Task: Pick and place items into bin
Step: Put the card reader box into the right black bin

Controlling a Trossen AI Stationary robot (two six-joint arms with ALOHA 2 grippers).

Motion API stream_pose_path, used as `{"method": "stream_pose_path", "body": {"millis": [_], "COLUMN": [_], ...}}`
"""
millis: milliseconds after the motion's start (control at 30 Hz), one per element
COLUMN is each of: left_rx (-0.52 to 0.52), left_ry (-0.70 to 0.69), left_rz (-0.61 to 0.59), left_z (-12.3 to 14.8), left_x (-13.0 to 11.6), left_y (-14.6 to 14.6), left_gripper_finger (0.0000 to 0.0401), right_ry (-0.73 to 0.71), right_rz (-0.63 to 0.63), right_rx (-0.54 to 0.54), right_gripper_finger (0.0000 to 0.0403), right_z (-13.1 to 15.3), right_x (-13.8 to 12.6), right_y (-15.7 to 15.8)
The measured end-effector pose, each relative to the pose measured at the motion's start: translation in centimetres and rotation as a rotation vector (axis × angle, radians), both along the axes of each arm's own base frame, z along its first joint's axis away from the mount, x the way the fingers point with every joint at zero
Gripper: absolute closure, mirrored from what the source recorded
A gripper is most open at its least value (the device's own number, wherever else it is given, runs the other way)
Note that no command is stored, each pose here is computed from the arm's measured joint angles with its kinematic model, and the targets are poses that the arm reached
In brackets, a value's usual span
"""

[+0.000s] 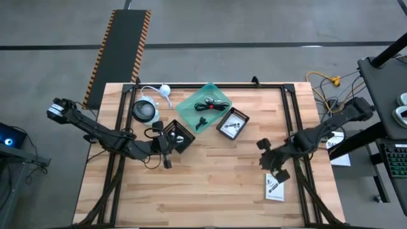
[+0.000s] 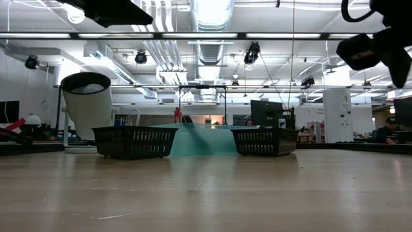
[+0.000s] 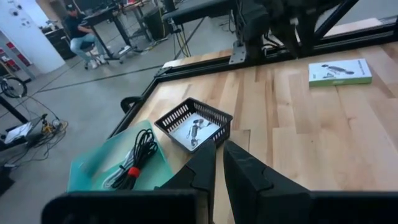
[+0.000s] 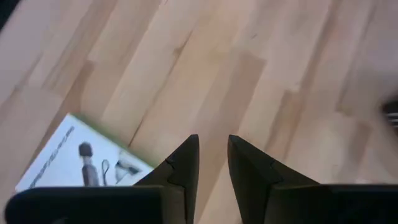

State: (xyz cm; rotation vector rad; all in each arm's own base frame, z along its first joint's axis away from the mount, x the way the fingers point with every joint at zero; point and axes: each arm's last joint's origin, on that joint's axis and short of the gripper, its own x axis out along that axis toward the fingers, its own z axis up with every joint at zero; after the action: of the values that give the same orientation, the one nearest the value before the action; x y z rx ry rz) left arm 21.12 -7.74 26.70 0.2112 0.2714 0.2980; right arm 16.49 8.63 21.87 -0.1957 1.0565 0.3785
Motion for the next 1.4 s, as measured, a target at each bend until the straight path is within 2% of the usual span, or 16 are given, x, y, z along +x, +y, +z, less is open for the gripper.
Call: {"method": "stream_pose_path", "body": {"millis": [167, 400, 567, 800, 1067, 1300, 1400], "left_rx": [-0.002, 0.001, 0.006, 0.011, 0.011, -0.012, -0.010], "left_ry": [-0.004, 0.005, 0.018, 0.032, 0.033, 0.026, 0.032], "left_rz": [0.000, -0.001, -0.003, -0.005, -0.005, 0.001, 0.001], "left_z": [0.1, -0.1, -0.4, -0.7, -0.8, -0.8, -1.0], "left_x": [0.0, 0.2, 0.4, 0.6, 0.5, 0.5, 0.5], "left_y": [0.0, -0.1, -0.2, -0.3, -0.3, -0.3, -0.3], "left_gripper_finger": [0.0386, 0.0386, 0.0386, 0.0386, 0.0386, 0.0386, 0.0386], "right_ry": [0.091, 0.193, 0.254, 0.307, 0.286, 0.208, 0.201], "right_rz": [0.071, 0.173, 0.188, 0.195, 0.215, 0.308, 0.368], "right_rx": [-0.050, -0.134, -0.175, -0.204, -0.174, -0.127, -0.145], "right_gripper_finger": [0.0304, 0.0244, 0.0213, 0.0217, 0.0235, 0.0237, 0.0237], "right_z": [-1.8, -4.2, -5.7, -6.9, -6.2, -5.3, -5.6], "right_x": [0.3, 0.4, 0.6, 0.9, 0.7, 0.7, 0.5], "right_y": [1.8, 3.7, 4.2, 4.5, 4.5, 5.6, 6.1]}}
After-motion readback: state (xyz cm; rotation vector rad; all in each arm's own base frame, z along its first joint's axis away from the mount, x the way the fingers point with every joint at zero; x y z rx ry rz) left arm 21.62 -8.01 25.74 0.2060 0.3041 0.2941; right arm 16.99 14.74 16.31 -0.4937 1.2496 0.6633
